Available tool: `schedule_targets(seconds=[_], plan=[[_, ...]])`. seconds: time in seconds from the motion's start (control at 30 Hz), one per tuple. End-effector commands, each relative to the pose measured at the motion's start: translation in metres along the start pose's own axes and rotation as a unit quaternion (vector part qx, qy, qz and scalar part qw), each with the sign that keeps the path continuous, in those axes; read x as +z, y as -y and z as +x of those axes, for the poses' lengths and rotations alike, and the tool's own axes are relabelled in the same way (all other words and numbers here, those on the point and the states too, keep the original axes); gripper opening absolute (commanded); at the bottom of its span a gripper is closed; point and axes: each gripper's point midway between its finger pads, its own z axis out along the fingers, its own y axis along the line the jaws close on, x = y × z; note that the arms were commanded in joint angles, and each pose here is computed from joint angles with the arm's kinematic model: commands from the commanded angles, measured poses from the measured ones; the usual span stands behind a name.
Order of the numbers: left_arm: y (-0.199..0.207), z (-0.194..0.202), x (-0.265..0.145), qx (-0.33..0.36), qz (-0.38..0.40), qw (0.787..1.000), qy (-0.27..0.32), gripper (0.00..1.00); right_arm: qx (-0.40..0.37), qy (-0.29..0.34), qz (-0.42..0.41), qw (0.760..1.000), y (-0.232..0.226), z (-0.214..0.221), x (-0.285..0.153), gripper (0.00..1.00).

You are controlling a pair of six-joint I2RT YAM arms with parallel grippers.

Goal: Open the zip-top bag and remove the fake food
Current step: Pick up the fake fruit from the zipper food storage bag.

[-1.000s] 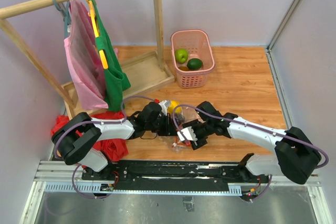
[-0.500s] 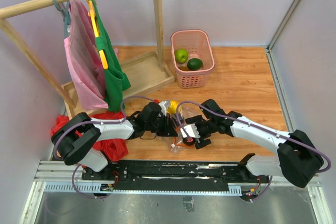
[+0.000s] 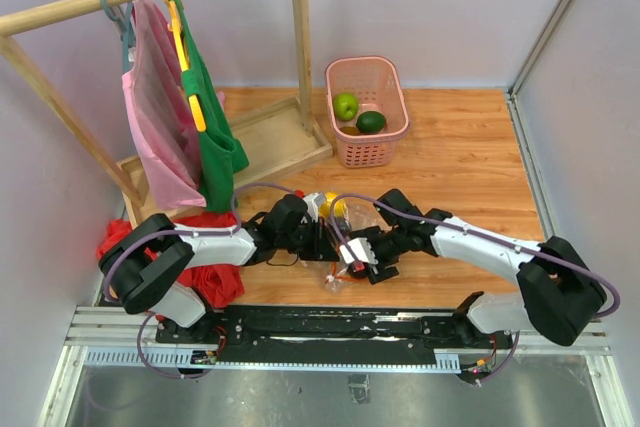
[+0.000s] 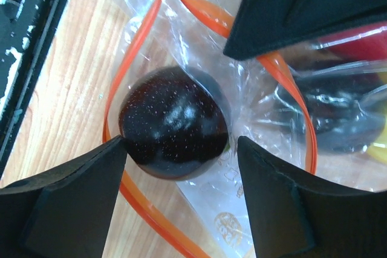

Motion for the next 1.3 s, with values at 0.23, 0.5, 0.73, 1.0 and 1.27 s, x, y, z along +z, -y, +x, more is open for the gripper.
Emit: schedule_targets(seconds=[0.23,0.5,0.73,1.0,1.27], plan=[[-0.020,0.018,0.003,-0.014,-0.029,0.999,-0.038,0.00,-0.011,-0.008,-0.008,1.000,-0.004,-0.016,0.016,0.80],[-0.024,0.017,0.000,-0.018,-0.039,0.999,-0.029,0.00,0.001,-0.053,0.025,0.998,0.007,0.000,0.012,0.74],[-0.038,0.021,-0.004,-0.040,-0.064,0.997,-0.032,0.00,0.019,-0.054,0.072,0.996,0.017,-0.001,-0.004,0.76],[-0.045,0.029,-0.003,-0.050,-0.082,0.994,-0.055,0.00,0.034,-0.065,0.079,0.994,0.011,0.007,-0.005,0.70],[-0.042,0.030,-0.002,-0.056,-0.077,0.994,-0.062,0.00,0.055,-0.038,0.033,0.997,-0.001,-0.004,0.000,0.56]])
